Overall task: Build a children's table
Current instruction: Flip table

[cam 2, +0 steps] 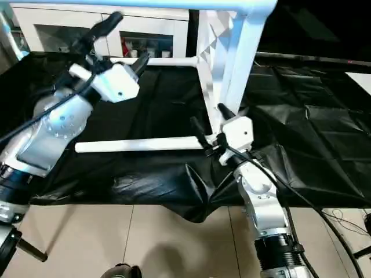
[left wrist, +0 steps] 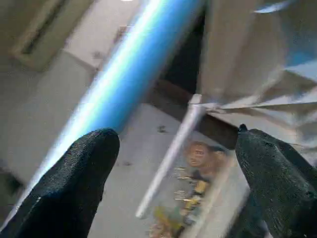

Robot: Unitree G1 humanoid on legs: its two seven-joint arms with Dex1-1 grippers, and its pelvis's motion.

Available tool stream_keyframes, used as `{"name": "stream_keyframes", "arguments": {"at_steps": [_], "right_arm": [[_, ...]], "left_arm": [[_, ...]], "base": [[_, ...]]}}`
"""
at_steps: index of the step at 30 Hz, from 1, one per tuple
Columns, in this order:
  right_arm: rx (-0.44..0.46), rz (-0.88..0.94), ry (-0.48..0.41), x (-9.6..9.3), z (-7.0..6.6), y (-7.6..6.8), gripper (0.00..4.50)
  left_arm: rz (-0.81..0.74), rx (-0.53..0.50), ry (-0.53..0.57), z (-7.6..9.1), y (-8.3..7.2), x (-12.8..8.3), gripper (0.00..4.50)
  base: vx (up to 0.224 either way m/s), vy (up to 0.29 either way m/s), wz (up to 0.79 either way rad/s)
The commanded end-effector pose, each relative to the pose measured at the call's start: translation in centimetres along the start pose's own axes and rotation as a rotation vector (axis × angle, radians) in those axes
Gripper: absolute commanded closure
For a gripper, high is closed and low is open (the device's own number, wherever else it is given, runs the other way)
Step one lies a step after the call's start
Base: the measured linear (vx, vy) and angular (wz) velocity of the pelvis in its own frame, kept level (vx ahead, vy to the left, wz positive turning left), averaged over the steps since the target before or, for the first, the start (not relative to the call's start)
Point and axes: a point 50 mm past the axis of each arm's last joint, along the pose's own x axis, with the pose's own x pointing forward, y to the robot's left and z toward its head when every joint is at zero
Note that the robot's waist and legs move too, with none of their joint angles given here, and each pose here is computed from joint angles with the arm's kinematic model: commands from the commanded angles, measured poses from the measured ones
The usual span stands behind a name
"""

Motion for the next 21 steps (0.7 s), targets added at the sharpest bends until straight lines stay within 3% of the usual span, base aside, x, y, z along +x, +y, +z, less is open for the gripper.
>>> {"name": "stream_keyframes", "arguments": {"at_steps": [1,7,11,18,21], "right_arm": [[-0.003,0.008,-0.014,0.0,0.3,0.0,0.74],[0.009,0.054,-0.057,0.4,0.9,0.5,0.74],[0.006,0.145,-0.092,0.7,1.6,1.5,0.74],[-0.005,0.199,-0.101,0.8,1.9,2.2,0.74],[-0.002,0.201,-0.102,0.8,1.8,2.3,0.74]], "left_arm": [[0.113,0.04,-0.072,1.2,2.2,1.0,0.13],[0.13,0.051,-0.099,1.5,2.6,1.2,0.13],[0.092,0.119,-0.02,0.0,2.2,1.6,0.13],[0.095,0.215,0.1,-2.8,3.6,2.7,0.13],[0.085,0.212,0.116,-3.3,3.7,3.0,0.13]], "base": [[0.0,0.0,0.0],[0.0,0.0,0.0],[-0.017,0.022,-0.11],[-0.069,-0.016,-0.1],[0.102,-0.136,0.2]]}}
